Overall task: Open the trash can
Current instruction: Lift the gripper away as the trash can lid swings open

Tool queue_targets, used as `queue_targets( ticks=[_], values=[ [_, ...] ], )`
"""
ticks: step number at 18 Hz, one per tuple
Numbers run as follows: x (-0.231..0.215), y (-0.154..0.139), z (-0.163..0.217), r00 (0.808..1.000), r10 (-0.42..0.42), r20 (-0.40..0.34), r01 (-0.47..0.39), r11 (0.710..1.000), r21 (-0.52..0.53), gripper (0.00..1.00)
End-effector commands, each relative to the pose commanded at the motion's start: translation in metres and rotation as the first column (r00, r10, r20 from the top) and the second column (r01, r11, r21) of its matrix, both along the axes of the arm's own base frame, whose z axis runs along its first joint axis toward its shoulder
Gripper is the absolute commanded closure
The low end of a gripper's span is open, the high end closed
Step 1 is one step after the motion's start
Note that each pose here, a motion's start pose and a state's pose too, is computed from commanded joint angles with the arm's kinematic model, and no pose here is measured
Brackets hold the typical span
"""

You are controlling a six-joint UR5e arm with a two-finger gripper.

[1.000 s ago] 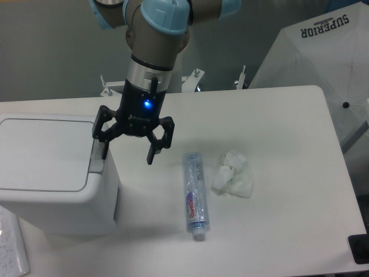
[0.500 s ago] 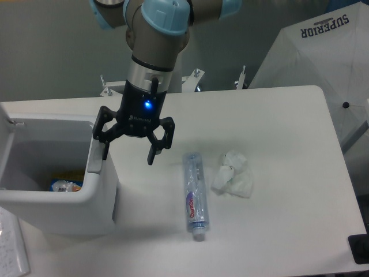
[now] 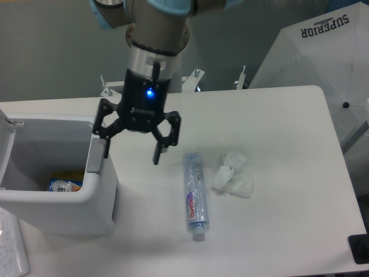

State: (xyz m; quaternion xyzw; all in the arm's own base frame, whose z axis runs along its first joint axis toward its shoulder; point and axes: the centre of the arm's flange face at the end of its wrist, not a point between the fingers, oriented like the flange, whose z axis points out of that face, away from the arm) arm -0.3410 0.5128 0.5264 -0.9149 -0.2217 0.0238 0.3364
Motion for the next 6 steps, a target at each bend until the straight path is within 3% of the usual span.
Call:
queue_targets(
  ticks=[3,6],
  values=[
    [-0.024,-0.012,-0.029,0.982,-0.051,-0.181,0.009,0.974,-0.225,0.00],
    [-0.036,-0.018,-0.043,0.971,-0.047,-0.232,-0.030,0.947,-0.320,0.00]
  ],
)
